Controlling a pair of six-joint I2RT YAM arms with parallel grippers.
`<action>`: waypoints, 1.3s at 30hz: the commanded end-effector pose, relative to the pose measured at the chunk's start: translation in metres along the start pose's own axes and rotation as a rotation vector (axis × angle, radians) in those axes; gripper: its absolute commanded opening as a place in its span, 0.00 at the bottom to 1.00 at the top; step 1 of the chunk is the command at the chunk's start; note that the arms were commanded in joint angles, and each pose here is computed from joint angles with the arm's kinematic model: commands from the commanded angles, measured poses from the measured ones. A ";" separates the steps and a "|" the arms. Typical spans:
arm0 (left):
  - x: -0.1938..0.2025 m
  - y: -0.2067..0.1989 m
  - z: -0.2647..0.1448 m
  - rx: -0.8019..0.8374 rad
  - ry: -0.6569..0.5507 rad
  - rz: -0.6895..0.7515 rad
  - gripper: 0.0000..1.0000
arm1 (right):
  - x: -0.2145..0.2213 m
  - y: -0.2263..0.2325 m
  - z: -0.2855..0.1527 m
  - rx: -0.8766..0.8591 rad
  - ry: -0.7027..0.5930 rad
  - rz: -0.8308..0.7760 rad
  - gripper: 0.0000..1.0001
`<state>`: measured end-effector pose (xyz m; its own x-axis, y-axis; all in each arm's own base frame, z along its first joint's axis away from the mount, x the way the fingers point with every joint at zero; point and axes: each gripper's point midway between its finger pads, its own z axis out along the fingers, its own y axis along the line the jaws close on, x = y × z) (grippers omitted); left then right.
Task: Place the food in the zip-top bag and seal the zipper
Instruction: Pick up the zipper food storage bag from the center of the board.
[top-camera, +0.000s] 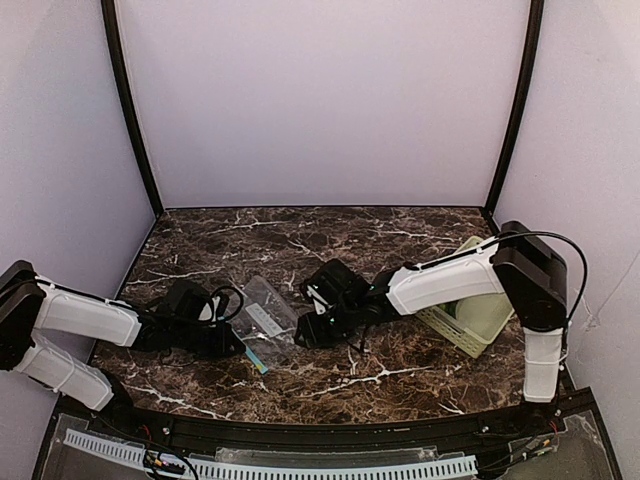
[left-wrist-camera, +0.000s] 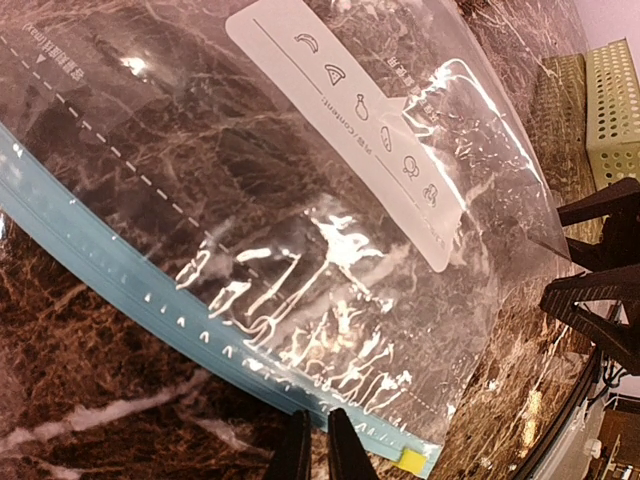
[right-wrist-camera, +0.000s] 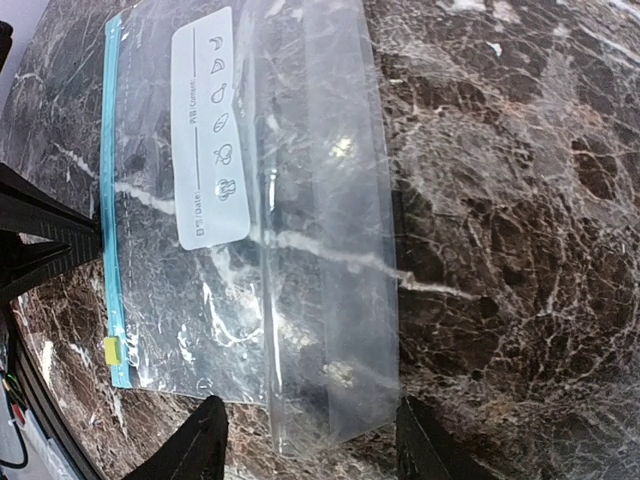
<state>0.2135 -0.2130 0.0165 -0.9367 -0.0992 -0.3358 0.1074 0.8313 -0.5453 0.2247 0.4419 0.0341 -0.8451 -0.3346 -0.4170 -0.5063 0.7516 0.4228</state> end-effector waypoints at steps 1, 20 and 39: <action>0.029 0.025 0.001 -0.092 0.096 -0.025 0.08 | -0.007 0.004 0.005 0.020 -0.020 -0.005 0.53; 0.029 0.025 -0.004 -0.090 0.083 -0.022 0.08 | -0.027 0.004 -0.002 0.092 -0.080 -0.045 0.00; -0.011 -0.038 -0.089 0.127 -0.165 0.119 0.80 | -0.010 0.041 -0.115 -0.132 -0.177 -0.187 0.00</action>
<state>0.2012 -0.1909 0.0986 -0.8391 -0.1300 -0.5282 0.2266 0.7992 -0.5567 0.2084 0.4130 0.1225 -0.7504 -0.3305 -0.5724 -0.6103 0.6791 0.4078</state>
